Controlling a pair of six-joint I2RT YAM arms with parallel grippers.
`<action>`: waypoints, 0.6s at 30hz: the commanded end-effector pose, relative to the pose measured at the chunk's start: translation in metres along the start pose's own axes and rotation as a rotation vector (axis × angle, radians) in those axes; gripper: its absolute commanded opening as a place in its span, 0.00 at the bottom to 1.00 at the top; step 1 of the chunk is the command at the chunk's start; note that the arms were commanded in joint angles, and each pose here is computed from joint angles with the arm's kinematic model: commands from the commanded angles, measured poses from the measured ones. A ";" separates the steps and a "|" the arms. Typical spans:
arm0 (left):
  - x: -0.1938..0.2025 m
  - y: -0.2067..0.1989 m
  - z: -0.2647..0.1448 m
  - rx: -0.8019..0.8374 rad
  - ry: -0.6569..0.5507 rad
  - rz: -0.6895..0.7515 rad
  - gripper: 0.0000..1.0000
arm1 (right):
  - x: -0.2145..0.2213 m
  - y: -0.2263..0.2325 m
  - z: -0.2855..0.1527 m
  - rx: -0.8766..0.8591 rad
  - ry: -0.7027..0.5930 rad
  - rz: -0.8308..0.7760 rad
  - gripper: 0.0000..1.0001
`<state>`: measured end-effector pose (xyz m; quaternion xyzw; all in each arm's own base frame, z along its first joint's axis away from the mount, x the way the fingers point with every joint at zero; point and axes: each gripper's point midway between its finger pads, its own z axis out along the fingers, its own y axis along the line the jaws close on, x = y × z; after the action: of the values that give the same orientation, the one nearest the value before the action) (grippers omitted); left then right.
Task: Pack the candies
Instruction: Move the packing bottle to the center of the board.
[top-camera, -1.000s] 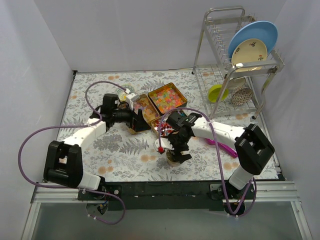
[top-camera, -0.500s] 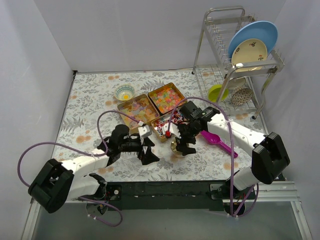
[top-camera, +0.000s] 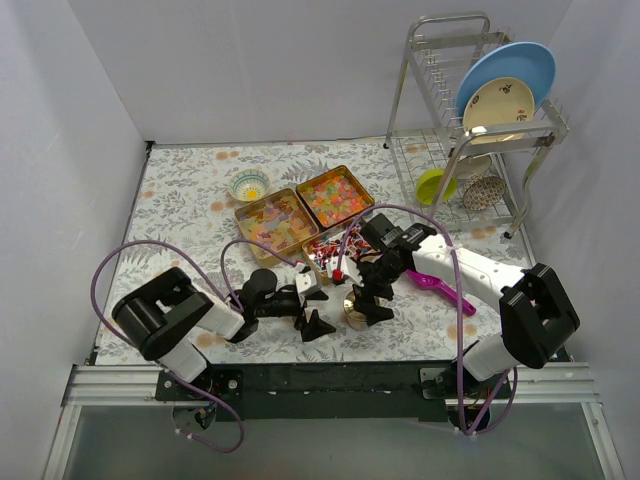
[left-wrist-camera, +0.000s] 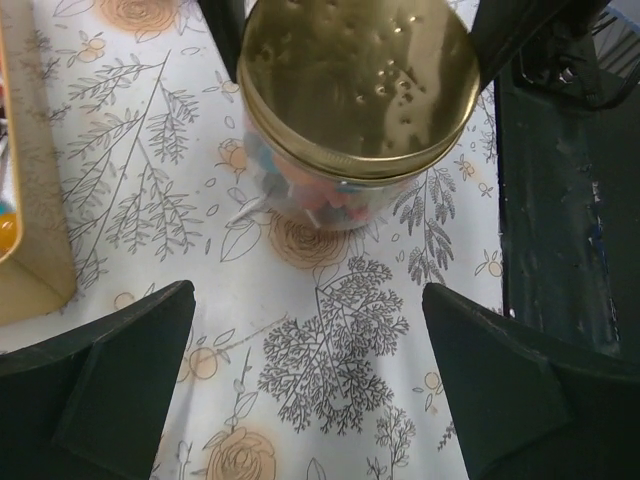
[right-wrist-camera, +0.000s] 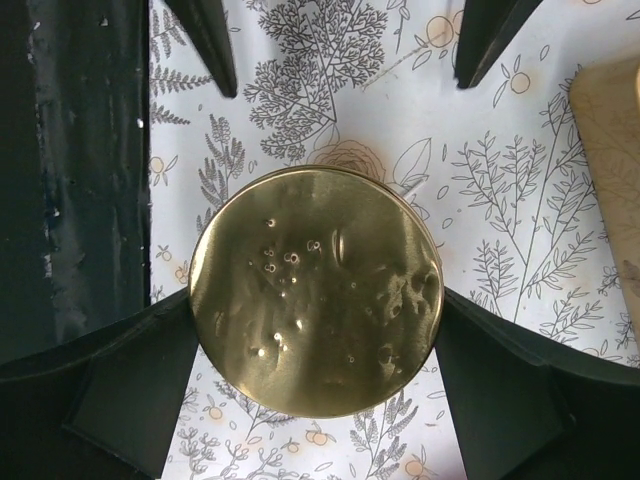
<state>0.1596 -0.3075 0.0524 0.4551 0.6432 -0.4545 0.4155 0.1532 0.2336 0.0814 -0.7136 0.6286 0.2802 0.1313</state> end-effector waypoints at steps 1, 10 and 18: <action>-0.023 -0.007 0.009 0.039 -0.135 0.104 0.98 | -0.004 -0.003 0.009 0.010 -0.048 -0.007 0.98; -0.014 -0.012 0.040 0.100 -0.168 0.133 0.98 | 0.013 -0.001 0.021 0.034 -0.037 0.021 0.98; -0.008 -0.021 0.067 0.094 -0.168 0.181 0.98 | 0.014 -0.008 0.019 0.068 -0.014 0.031 0.98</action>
<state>0.1530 -0.3565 0.0278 0.4883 0.5878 -0.4753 0.4361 0.1519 0.2268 0.0538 -0.6957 0.6471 0.2769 0.1435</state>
